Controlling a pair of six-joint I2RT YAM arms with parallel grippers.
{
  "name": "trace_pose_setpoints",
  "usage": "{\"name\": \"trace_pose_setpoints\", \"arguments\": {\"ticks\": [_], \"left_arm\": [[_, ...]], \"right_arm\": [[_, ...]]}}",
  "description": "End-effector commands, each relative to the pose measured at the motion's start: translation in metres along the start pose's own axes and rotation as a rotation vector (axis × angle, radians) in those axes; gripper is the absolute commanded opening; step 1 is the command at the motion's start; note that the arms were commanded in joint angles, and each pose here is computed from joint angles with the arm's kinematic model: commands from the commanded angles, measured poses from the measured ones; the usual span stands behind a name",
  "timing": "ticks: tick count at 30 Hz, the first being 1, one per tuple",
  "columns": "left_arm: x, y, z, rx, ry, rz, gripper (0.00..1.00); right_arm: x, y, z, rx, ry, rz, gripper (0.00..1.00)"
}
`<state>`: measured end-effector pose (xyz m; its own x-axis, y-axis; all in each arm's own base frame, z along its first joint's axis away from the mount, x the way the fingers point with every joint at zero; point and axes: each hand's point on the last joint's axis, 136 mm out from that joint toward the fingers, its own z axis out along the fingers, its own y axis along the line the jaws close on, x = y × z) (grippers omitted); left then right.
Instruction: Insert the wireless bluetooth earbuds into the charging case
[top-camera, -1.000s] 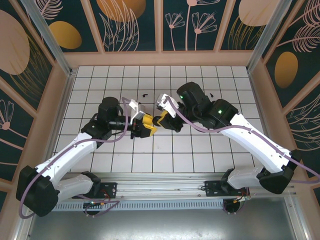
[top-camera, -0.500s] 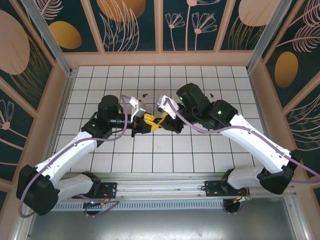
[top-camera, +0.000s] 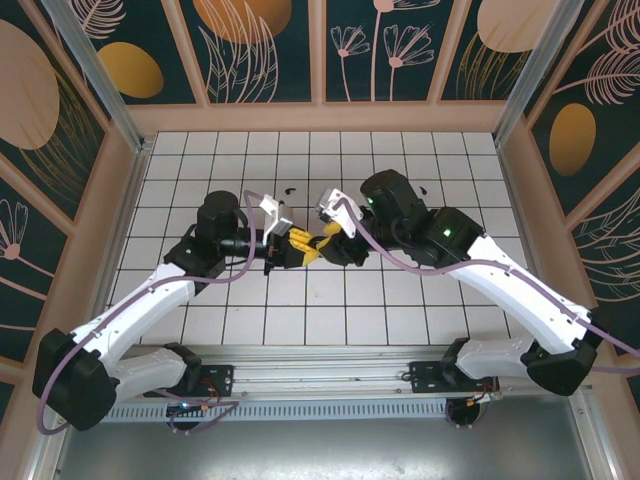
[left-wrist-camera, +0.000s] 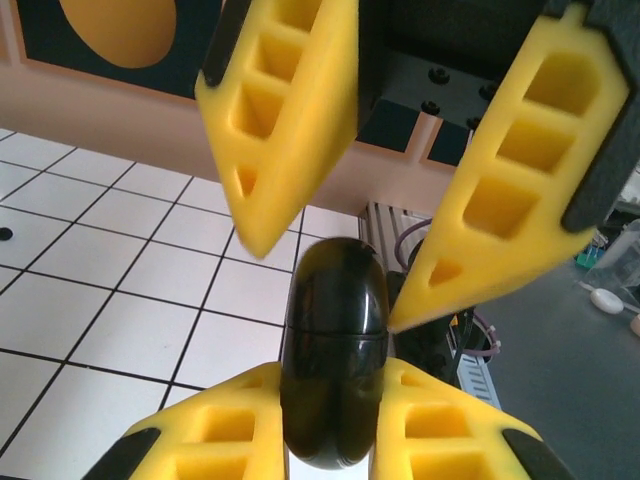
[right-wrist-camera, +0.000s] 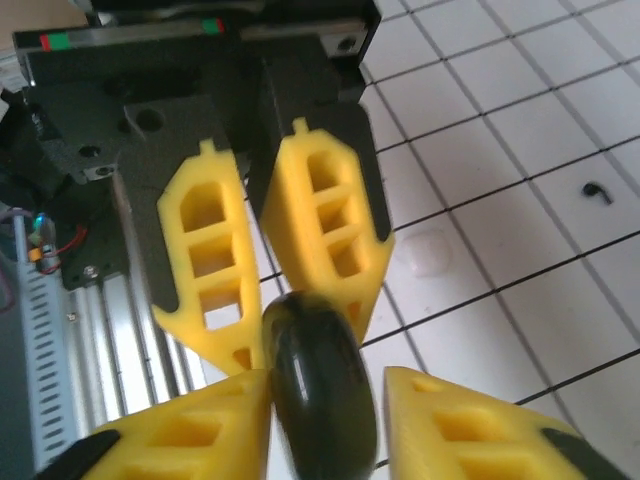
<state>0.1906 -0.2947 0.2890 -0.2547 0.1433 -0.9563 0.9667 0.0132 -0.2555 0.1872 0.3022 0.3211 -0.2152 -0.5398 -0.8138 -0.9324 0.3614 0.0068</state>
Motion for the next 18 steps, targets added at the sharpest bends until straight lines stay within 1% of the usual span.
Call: {"name": "trace_pose_setpoints", "arguments": {"ticks": [1,5,12,14,18], "left_arm": [[-0.004,-0.013,-0.003,0.032,-0.040,0.035,0.00],[-0.002,-0.016,-0.006,0.027,-0.053,0.028,0.00],[-0.008,-0.015,-0.013,-0.038,-0.099,0.042,0.00],[-0.010,-0.012,-0.015,-0.076,-0.115,0.038,0.00],[-0.009,0.002,-0.026,-0.218,-0.141,0.028,0.00]], "right_arm": [[-0.016,-0.024,-0.014,0.082,-0.119,0.049,0.41],[-0.009,-0.043,-0.021,0.055,-0.151,0.158,0.43],[-0.008,-0.049,-0.024,0.055,-0.166,0.198,0.45],[-0.010,-0.051,-0.026,0.065,-0.178,0.217,0.45],[-0.008,-0.070,-0.027,0.128,-0.197,0.315,0.45]]}}
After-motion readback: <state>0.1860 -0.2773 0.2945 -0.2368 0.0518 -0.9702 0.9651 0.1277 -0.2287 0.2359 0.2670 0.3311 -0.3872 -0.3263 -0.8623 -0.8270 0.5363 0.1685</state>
